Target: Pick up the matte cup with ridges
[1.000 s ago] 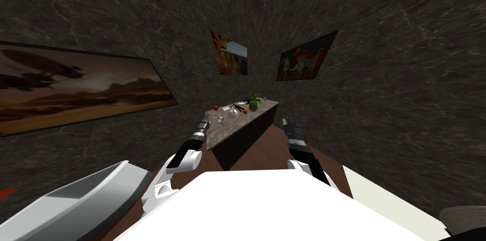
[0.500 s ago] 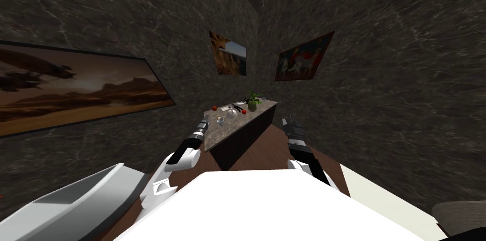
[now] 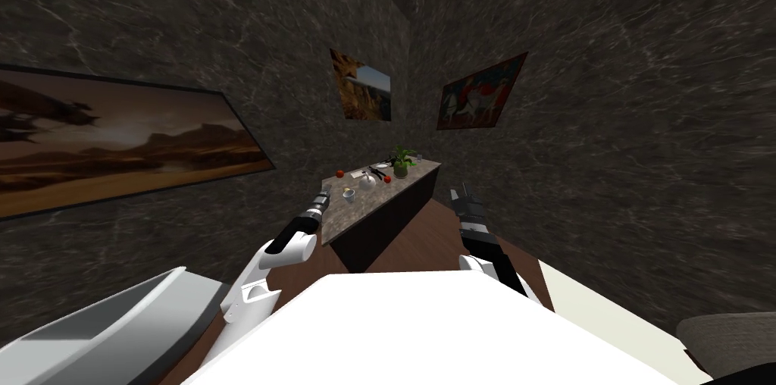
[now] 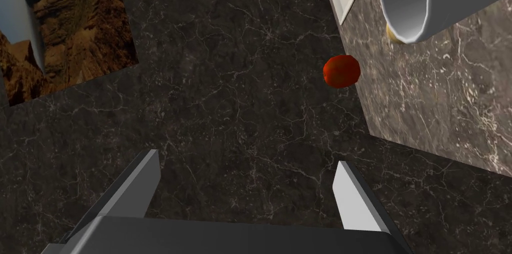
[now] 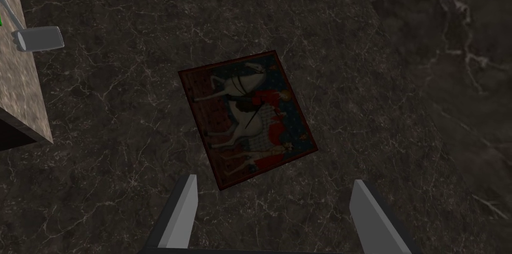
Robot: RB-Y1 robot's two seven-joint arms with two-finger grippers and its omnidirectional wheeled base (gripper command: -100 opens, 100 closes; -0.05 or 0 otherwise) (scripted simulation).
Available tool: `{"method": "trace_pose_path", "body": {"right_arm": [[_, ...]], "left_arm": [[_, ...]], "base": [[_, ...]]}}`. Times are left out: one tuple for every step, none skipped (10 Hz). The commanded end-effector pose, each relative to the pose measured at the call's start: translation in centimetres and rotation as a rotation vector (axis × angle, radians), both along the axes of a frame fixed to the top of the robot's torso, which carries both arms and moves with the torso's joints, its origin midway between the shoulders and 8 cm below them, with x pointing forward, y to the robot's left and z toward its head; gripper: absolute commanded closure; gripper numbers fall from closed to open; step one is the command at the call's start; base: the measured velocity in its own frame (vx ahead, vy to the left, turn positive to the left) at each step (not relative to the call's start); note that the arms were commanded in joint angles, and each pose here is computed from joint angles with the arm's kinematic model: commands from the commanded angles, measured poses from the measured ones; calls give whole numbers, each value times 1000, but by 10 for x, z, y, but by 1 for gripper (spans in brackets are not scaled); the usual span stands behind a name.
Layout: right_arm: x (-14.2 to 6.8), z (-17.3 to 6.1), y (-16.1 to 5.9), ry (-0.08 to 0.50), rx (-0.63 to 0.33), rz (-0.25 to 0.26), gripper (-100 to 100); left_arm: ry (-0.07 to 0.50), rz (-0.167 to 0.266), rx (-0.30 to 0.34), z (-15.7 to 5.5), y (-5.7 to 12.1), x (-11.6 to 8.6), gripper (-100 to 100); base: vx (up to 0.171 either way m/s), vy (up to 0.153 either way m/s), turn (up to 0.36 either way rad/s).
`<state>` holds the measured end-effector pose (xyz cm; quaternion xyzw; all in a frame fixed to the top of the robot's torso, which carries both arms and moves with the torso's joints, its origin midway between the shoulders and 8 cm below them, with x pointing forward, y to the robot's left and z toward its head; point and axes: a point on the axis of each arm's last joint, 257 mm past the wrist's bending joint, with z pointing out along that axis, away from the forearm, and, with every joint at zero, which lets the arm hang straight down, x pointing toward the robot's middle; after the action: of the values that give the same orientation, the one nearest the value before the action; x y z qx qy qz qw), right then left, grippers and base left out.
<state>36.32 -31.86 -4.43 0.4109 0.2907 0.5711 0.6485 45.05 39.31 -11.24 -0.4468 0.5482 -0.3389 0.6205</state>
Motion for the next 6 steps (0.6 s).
{"method": "trace_pose_path", "body": {"right_arm": [[0, 0, 0, 0, 0, 0, 0], [0, 0, 0, 0, 0, 0, 0], [0, 0, 0, 0, 0, 0, 0], [0, 0, 0, 0, 0, 0, 0], [0, 0, 0, 0, 0, 0, 0], [0, 0, 0, 0, 0, 0, 0]], "left_arm": [[48, 19, 0, -12, 8, 1, -100], [61, 22, -3, -15, 8, 0, -100], [90, 47, 10, -18, 23, 2, -100], [120, 53, 4, -26, 24, 1, -100], [136, 76, 18, -24, 38, 4, -100], [163, 82, 12, -31, 39, 2, -100]], "base": [[29, -43, -19], [17, -17, 4], [31, -43, -35], [32, -38, -23], [43, -38, -36], [37, -35, -20]]}}
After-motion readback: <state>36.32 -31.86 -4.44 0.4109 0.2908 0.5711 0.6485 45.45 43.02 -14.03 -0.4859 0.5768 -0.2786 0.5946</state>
